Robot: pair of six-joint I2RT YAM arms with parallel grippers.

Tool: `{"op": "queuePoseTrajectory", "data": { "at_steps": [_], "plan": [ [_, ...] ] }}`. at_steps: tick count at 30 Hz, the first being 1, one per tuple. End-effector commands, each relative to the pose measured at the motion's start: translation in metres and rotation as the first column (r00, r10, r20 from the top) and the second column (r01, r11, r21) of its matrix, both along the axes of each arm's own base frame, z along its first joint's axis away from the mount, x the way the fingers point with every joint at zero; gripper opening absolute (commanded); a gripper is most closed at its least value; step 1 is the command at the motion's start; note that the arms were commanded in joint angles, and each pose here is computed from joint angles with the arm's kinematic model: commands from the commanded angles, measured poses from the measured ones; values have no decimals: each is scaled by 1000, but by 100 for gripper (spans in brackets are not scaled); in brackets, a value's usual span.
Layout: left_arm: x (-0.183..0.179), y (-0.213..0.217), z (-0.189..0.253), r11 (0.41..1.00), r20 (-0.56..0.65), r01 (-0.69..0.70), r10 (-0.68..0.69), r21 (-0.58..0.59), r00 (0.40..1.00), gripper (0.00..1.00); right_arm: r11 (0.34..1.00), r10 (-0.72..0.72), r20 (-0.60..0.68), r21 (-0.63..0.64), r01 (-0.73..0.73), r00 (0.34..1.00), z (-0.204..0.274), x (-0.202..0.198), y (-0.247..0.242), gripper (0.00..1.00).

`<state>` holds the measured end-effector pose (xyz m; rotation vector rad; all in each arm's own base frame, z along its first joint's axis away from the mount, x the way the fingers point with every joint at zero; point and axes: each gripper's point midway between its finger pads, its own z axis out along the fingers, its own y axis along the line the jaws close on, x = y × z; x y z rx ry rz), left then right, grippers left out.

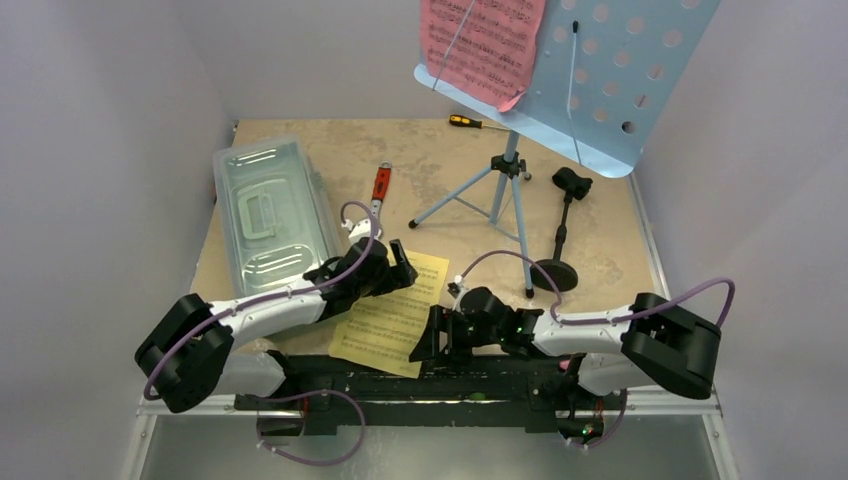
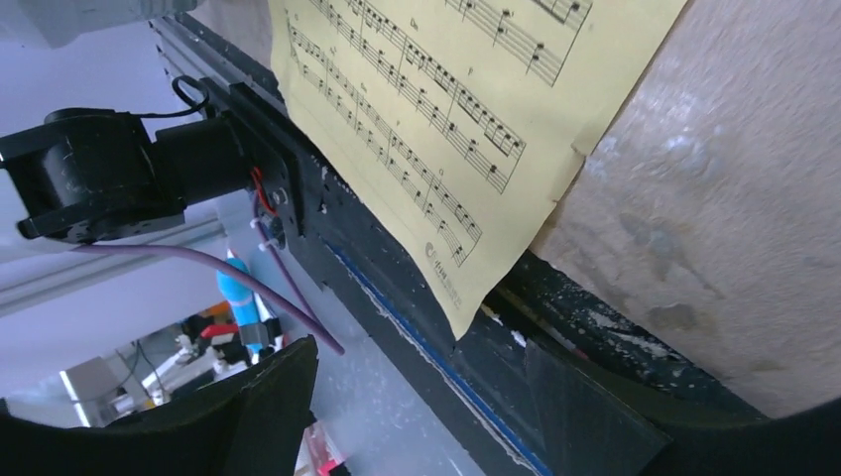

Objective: Set up the instrument practice props

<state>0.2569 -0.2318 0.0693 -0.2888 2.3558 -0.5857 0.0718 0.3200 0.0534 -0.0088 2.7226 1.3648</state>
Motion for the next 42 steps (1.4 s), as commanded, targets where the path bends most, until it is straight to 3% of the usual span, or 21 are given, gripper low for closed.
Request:
{"op": "queuePoseTrajectory", "data": {
  "at_steps": [1, 5, 10, 15, 18, 23, 25, 28, 31, 36, 42],
  "plan": [
    [-17, 9, -44, 997, -97, -69, 66, -31, 993, 81, 991, -123, -77, 43, 126, 989, 1, 3, 12, 79],
    [-23, 3, -49, 997, -110, -65, 59, -51, 992, 81, 975, -211, -97, 52, 217, 973, -8, 11, 14, 74],
    [-24, -1, -48, 996, -100, -58, 51, -63, 994, 81, 972, -226, -88, 54, 231, 970, -11, 15, 32, 68],
    [-22, -1, -40, 997, -76, -43, 39, -60, 996, 81, 959, -278, -50, 38, 280, 959, -11, 26, 40, 52],
    [-19, -2, -29, 998, -51, -29, 27, -57, 998, 81, 957, -288, -7, 38, 288, 957, -5, 35, 47, 41],
    [-16, -8, 10, 997, 13, 41, -40, -63, 999, 81, 956, -292, 45, 22, 292, 955, 0, 40, 44, 1],
    [-12, -17, 45, 991, 83, 100, -92, -90, 992, 81, 956, -294, 87, 33, 293, 952, 12, 41, 34, 0],
    [-9, -24, 99, 975, 208, 201, -179, -91, 962, 81, 970, -244, 265, 49, 240, 933, 41, 49, 13, 0],
    [-10, -23, 140, 965, 296, 250, -216, -81, 930, 81, 978, -190, 476, 12, 210, 859, 79, 60, -17, 0],
    [-19, -27, 180, 935, 363, 330, -266, -129, 893, 81, 994, -103, 662, 54, 90, 742, 162, 53, -47, 0],
    [-27, -33, 210, 830, 338, 378, -247, -410, 908, 81, 978, -132, 810, 201, -58, 572, 286, 40, -57, 0]
  ]
}}
